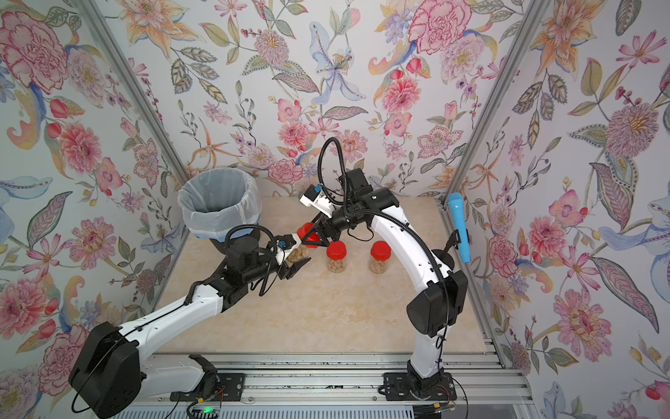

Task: Empty moldy peanuts from jars
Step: Unscrew the lid from the jar.

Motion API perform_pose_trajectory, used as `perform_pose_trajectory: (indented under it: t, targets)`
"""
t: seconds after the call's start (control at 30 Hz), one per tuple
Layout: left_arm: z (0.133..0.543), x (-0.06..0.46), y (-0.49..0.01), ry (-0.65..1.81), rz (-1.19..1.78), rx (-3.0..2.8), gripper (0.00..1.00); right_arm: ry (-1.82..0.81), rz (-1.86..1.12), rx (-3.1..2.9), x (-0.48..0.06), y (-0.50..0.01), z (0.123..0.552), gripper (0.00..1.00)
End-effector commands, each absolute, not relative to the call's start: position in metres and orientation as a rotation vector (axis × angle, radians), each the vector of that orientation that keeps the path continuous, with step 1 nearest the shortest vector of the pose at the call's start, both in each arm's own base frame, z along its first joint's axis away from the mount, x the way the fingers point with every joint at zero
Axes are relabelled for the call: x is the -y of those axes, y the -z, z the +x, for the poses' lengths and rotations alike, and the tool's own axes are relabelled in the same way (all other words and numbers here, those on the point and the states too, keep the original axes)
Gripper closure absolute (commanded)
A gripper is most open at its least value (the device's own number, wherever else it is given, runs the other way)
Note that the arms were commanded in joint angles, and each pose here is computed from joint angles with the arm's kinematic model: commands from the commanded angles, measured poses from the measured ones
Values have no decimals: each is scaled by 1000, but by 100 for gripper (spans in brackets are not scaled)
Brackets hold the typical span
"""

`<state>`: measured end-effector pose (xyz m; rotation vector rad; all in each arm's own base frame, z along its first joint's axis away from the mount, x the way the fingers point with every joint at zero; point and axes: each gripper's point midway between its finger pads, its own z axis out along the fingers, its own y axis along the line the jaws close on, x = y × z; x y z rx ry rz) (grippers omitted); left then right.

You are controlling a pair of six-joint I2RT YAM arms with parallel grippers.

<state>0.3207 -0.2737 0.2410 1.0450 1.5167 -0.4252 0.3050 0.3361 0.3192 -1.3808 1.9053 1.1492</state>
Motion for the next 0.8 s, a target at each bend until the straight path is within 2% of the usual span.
perform_pose_trajectory:
  t: [0.0, 0.13, 0.77]
  targets:
    - [317, 283, -292, 421, 1015, -1330, 73, -1282, -1452, -1883, -351, -317, 277, 20]
    - [320, 280, -292, 409, 999, -1335, 73, -1274, -1437, -1890, -346, -318, 279, 16]
    - [343, 250, -295, 310, 866, -1362, 72, -1174, -1323, -2002, -315, -311, 286, 9]
